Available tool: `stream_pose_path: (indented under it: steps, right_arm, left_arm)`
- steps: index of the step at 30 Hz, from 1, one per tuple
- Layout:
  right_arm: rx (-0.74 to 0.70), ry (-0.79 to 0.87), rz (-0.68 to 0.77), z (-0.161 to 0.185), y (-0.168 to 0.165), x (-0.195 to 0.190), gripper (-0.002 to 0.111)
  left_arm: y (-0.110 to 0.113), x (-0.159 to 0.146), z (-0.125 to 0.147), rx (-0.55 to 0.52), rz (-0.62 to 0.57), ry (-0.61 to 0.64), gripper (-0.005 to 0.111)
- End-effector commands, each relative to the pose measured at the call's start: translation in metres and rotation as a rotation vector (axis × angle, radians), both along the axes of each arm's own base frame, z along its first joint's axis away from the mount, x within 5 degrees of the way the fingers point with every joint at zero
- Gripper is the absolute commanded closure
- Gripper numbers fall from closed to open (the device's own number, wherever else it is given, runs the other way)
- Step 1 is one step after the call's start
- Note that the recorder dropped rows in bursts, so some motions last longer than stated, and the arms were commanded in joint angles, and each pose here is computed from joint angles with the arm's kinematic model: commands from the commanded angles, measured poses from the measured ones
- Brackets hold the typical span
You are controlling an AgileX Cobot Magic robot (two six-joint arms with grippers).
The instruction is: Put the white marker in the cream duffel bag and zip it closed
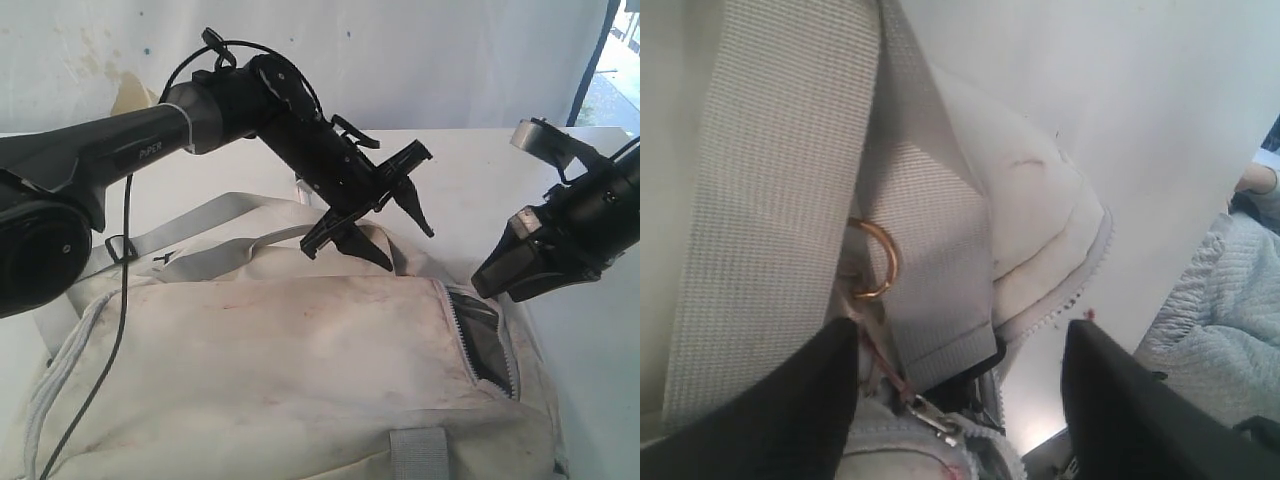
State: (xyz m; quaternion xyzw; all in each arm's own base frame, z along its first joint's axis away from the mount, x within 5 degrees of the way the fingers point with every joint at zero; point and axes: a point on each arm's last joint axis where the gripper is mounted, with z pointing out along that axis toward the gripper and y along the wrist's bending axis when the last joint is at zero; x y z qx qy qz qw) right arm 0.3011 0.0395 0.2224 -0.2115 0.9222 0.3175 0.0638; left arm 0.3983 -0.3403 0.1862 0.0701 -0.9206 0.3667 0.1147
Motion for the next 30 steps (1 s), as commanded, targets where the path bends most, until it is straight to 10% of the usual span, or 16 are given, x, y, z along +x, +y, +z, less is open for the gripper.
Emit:
stream_pose_path:
  steps: [1, 24, 30]
  right_arm:
    - [0.005, -0.005, -0.008, 0.002, -0.002, -0.002, 0.054]
    - [0.005, -0.005, -0.008, 0.002, -0.002, -0.002, 0.054]
    - [0.005, -0.005, -0.008, 0.002, -0.002, -0.002, 0.054]
  left_arm:
    - [0.008, 0.005, 0.007, -0.02, 0.002, -0.004, 0.044]
    - [0.002, 0.003, -0.031, 0.074, -0.047, -0.006, 0.044]
    - [0.002, 0.005, -0.043, 0.032, -0.028, 0.053, 0.061]
